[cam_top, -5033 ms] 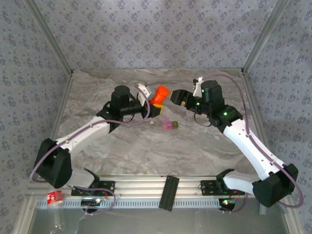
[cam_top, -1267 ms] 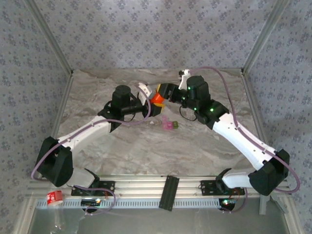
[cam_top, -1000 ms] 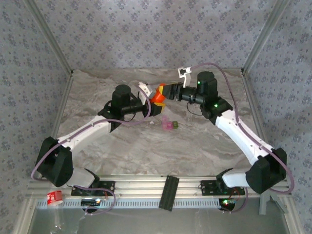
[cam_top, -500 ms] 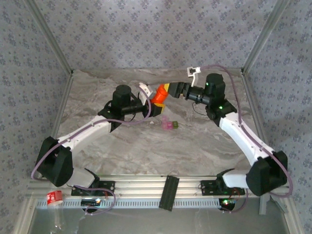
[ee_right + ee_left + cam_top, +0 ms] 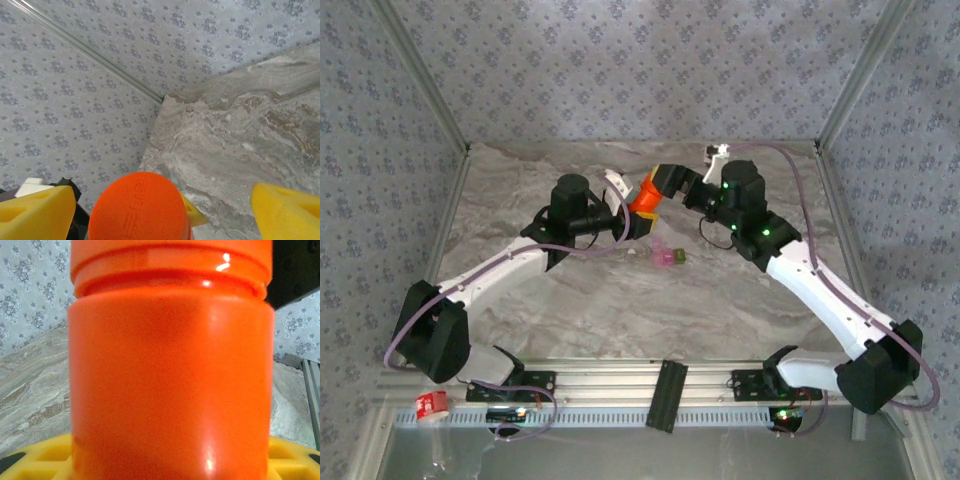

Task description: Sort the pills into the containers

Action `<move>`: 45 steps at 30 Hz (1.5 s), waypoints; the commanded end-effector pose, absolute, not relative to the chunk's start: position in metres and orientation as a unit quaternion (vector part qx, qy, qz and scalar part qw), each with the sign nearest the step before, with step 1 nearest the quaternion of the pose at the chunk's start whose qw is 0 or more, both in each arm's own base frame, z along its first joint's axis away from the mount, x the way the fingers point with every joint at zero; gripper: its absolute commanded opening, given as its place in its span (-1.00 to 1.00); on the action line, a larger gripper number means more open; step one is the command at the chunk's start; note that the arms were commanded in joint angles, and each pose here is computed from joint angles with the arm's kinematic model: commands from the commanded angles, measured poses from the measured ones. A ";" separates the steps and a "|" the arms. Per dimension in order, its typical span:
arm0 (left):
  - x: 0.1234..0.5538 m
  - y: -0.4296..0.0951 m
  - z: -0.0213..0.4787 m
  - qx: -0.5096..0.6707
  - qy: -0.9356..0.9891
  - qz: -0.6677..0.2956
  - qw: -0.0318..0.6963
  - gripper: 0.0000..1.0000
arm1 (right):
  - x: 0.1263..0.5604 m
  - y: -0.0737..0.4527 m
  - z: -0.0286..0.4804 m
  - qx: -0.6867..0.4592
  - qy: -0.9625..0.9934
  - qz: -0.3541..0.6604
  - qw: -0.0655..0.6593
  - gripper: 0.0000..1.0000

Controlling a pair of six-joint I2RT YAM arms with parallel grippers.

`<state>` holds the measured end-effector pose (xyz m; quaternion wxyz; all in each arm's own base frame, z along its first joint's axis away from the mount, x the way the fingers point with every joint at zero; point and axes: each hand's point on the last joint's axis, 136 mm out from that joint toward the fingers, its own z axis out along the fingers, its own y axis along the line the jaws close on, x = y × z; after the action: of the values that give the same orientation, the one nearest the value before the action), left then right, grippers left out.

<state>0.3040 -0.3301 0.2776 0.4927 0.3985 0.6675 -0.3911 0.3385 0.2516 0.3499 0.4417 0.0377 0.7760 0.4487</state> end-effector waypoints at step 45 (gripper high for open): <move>0.302 -0.331 0.311 0.405 0.634 -0.397 0.526 -1.00 | 0.344 0.251 0.369 -0.094 0.729 0.510 0.447 0.78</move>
<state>0.3077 -0.3274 0.2768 0.4945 0.3935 0.6721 -0.3859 0.3383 0.2703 0.3529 0.4236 -0.1735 0.7187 0.5234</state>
